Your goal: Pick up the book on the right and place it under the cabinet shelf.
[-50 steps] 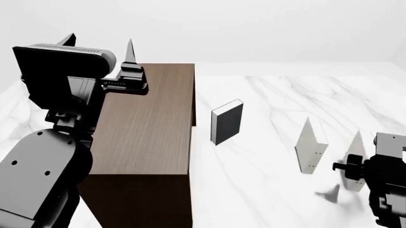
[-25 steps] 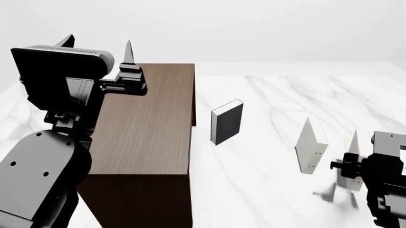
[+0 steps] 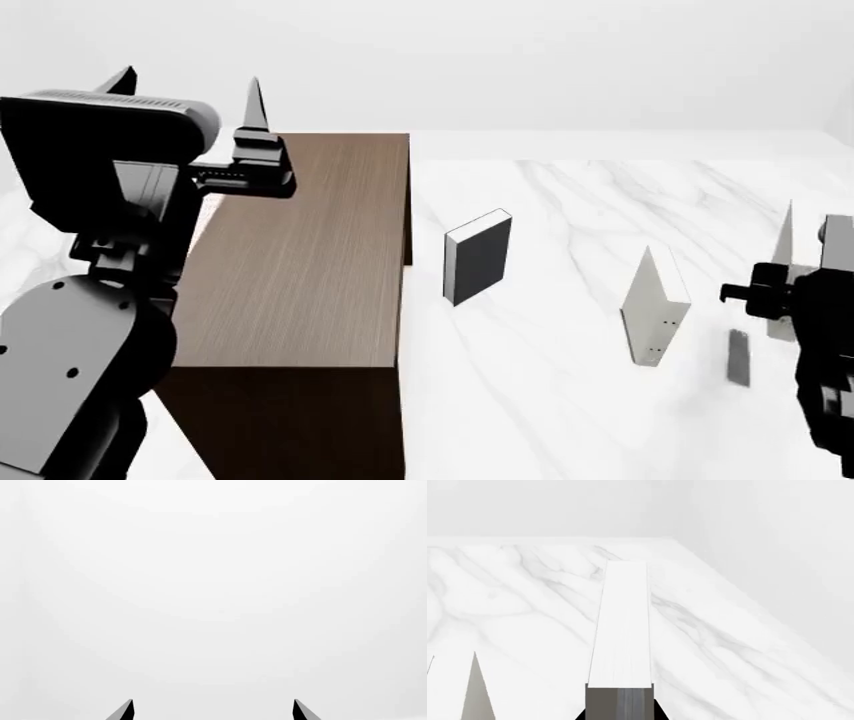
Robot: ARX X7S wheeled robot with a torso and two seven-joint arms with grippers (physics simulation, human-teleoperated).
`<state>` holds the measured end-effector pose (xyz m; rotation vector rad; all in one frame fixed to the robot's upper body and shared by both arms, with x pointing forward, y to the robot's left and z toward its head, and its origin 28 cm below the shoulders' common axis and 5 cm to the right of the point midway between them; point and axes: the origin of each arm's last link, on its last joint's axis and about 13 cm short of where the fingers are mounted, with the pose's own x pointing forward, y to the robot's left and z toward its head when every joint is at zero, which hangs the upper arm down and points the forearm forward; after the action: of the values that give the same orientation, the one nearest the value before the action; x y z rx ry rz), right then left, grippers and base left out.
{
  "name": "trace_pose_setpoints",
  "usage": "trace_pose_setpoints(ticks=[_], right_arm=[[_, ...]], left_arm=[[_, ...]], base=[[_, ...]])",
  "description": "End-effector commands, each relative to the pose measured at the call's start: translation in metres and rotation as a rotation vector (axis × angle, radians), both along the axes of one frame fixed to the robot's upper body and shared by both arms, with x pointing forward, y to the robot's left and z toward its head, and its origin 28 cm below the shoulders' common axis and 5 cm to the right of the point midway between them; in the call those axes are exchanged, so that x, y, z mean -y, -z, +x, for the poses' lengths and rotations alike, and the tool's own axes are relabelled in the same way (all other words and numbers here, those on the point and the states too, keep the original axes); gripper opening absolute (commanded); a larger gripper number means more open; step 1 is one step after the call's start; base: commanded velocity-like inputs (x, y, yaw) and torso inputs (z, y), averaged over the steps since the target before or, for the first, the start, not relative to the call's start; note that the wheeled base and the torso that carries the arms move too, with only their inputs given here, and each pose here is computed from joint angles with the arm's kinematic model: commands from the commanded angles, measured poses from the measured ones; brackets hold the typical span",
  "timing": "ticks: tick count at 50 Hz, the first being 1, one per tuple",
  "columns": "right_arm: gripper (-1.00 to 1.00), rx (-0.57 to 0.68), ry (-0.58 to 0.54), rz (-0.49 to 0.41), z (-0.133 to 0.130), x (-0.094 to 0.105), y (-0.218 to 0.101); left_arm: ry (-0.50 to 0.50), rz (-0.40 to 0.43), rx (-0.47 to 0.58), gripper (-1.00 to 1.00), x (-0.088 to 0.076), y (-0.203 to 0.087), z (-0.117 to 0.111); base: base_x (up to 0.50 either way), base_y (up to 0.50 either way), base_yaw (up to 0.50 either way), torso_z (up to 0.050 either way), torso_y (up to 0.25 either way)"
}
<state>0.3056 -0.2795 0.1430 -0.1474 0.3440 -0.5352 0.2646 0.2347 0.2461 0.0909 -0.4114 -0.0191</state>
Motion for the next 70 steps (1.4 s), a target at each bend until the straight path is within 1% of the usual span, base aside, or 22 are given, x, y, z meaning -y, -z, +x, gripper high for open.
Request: trace_pose_setpoints(ticks=[1, 8, 10, 12, 16, 18, 20, 24, 28, 31, 32, 37, 41, 49, 52, 61, 70], right_arm=[[-1.00, 0.147, 0.000, -0.116, -0.005, -0.007, -0.053], [-1.00, 0.263, -0.077, -0.122, -0.016, -0.025, -0.083], [-1.00, 0.303, -0.085, -0.157, -0.020, -0.030, -0.090], [-1.00, 0.342, -0.098, -0.167, -0.024, -0.034, -0.098], [-1.00, 0.420, -0.119, -0.231, -0.033, -0.044, -0.115], [-1.00, 0.449, -0.136, -0.250, -0.037, -0.048, -0.122], [-1.00, 0.473, -0.153, -0.248, -0.041, -0.052, -0.127], [-1.00, 0.521, -0.200, -0.211, -0.050, -0.059, -0.135], [-1.00, 0.600, -0.253, -0.181, -0.061, -0.068, -0.146], [-1.00, 0.638, -0.289, -0.139, -0.067, -0.072, -0.150], [-1.00, 0.648, -0.307, -0.111, -0.069, -0.074, -0.151], [-1.00, 0.667, -0.383, -0.019, -0.078, -0.084, -0.148], [-1.00, 0.668, -0.461, 0.088, -0.084, -0.095, -0.137], [-1.00, 0.643, -0.587, 0.249, -0.095, -0.114, -0.109], [-1.00, 0.637, -0.622, 0.289, -0.099, -0.120, -0.102], [-1.00, 0.625, -0.679, 0.381, -0.108, -0.129, -0.090], [-1.00, 0.600, -0.710, 0.526, -0.114, -0.137, -0.069]], left_arm=[[-0.013, -0.003, 0.012, 1.00, -0.004, -0.004, -0.005], [-0.017, -0.009, 0.019, 1.00, -0.006, -0.004, -0.006], [-0.018, -0.010, 0.021, 1.00, -0.006, -0.005, -0.006], [-0.018, -0.010, 0.022, 1.00, -0.007, -0.005, -0.006], [-0.019, -0.011, 0.024, 1.00, -0.007, -0.005, -0.006], [-0.019, -0.011, 0.023, 1.00, -0.007, -0.004, -0.005], [-0.019, -0.013, 0.022, 1.00, -0.007, -0.003, -0.005], [-0.020, -0.013, 0.021, 1.00, -0.007, -0.003, -0.005], [-0.019, -0.012, 0.023, 1.00, -0.007, -0.004, -0.006], [-0.018, -0.013, 0.023, 1.00, -0.006, -0.004, -0.006], [-0.018, -0.013, 0.022, 1.00, -0.006, -0.003, -0.005], [-0.019, -0.015, 0.020, 1.00, -0.006, -0.002, -0.004], [-0.017, -0.015, 0.019, 1.00, -0.006, -0.002, -0.004], [-0.018, -0.014, 0.021, 1.00, -0.006, -0.003, -0.004], [-0.017, -0.013, 0.023, 1.00, -0.005, -0.004, -0.004], [-0.017, -0.013, 0.022, 1.00, -0.005, -0.003, -0.004], [-0.017, -0.013, 0.023, 1.00, -0.005, -0.004, -0.004]], base=[[0.00, 0.00, 0.00, 0.000, 0.000], [0.00, 0.00, 0.00, 0.000, 0.001], [0.00, 0.00, 0.00, 0.000, 0.000], [0.00, 0.00, 0.00, 0.000, 0.005], [0.00, 0.00, 0.00, 0.000, 0.000], [0.00, 0.00, 0.00, 0.000, 0.000], [0.00, 0.00, 0.00, 0.000, 0.005], [0.00, 0.00, 0.00, 0.000, 0.000], [0.00, 0.00, 0.00, 0.000, 0.003], [0.00, 0.00, 0.00, 0.000, 0.000], [0.00, 0.00, 0.00, 0.000, 0.000], [0.00, 0.00, 0.00, 0.000, 0.002], [0.00, 0.00, 0.00, 0.000, 0.000], [0.00, 0.00, 0.00, 0.000, 0.001], [0.00, 0.00, 0.00, 0.000, 0.000], [0.00, 0.00, 0.00, 0.000, 0.001], [0.00, 0.00, 0.00, 0.000, 0.001]])
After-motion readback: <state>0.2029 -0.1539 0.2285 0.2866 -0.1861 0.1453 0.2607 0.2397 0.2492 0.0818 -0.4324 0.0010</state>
